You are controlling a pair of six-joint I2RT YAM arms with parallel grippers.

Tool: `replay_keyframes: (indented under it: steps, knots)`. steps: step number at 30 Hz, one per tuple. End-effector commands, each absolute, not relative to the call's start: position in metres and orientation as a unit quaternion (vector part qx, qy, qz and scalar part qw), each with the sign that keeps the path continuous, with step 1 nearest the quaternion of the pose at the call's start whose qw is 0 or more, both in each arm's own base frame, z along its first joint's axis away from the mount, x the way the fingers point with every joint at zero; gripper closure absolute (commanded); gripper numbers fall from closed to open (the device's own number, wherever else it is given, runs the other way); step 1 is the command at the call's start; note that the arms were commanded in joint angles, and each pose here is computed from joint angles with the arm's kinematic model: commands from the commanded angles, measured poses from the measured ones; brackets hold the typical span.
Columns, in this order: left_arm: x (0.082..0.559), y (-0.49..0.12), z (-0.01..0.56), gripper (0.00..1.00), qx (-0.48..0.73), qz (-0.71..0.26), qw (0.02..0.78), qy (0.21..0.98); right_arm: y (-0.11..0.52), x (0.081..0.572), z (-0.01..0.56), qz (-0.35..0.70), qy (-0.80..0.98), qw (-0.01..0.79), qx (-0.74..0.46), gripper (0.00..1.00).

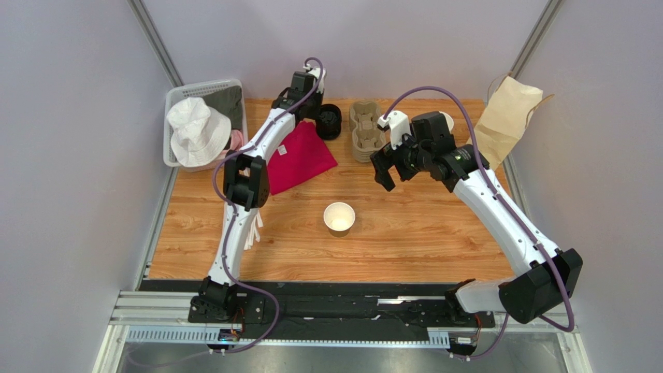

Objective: Pack the takeout coffee

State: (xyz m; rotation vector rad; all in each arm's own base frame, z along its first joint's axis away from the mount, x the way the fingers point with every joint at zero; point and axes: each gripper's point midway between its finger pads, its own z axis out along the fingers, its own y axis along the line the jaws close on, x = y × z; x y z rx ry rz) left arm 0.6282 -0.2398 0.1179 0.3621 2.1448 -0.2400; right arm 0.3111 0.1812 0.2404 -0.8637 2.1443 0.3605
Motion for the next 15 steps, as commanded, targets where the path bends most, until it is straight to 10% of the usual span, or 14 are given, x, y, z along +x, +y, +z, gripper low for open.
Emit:
replay_keyframes:
  steps: [1,15]
  knots:
    - [0.637,-0.242,0.168,1.00,0.135,-0.105,0.507,0.845,0.183,0.314,0.260,0.151,0.833,0.417,-0.331,0.00]
    - [0.640,-0.242,0.132,1.00,0.143,-0.097,0.486,0.857,0.184,0.316,0.253,0.152,0.836,0.410,-0.331,0.00]
